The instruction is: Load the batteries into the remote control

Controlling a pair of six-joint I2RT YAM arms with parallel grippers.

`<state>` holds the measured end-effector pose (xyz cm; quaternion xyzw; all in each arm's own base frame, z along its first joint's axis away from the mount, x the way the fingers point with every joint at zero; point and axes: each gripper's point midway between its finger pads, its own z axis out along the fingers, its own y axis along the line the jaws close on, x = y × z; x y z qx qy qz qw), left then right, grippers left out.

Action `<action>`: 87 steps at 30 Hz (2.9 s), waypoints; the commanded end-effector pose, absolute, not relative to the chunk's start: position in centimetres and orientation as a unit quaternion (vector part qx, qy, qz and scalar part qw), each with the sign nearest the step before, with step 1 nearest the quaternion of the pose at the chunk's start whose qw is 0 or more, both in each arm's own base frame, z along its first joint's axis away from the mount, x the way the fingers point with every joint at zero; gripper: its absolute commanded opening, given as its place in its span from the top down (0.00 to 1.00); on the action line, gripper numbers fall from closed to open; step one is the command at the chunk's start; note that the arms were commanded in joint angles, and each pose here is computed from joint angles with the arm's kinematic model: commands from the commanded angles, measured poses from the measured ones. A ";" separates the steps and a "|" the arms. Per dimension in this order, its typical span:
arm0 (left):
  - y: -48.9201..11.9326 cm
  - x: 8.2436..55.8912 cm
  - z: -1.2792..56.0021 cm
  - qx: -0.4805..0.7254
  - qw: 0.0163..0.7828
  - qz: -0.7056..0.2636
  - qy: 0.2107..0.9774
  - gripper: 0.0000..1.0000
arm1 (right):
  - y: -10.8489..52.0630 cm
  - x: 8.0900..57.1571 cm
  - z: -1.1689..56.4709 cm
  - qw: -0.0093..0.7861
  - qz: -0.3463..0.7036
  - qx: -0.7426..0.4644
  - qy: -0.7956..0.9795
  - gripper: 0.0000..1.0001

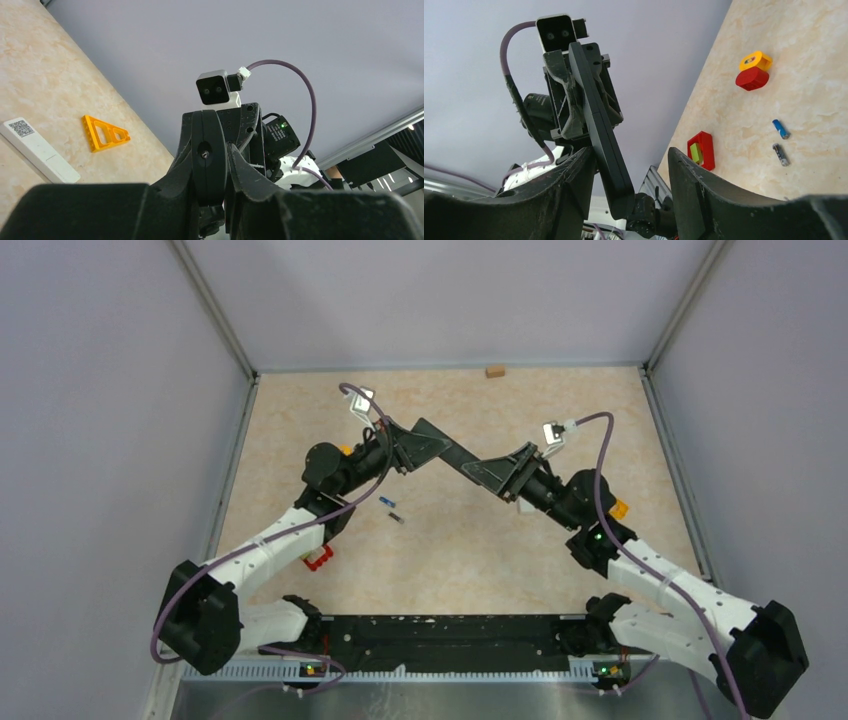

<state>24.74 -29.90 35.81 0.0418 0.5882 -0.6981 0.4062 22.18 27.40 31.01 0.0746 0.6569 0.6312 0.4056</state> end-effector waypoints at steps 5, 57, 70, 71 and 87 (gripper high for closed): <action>-29.3 23.3 39.6 0.085 0.417 -0.712 0.559 1.00 | 28.8 21.2 35.8 0.441 0.688 -0.010 0.577 0.50; -28.4 29.2 31.4 0.073 0.434 -0.609 0.659 1.00 | 27.5 27.9 22.7 0.328 0.570 0.153 0.738 0.51; -28.6 30.5 29.1 0.104 0.442 -0.560 0.693 1.00 | 27.8 27.2 23.4 0.316 0.565 0.128 0.751 0.68; -28.7 30.4 28.9 0.110 0.441 -0.559 0.693 1.00 | 27.8 27.2 23.5 0.316 0.567 0.127 0.750 0.68; -28.5 29.8 28.9 0.124 0.441 -0.549 0.699 1.00 | 28.3 27.3 21.4 0.294 0.563 0.133 0.761 0.58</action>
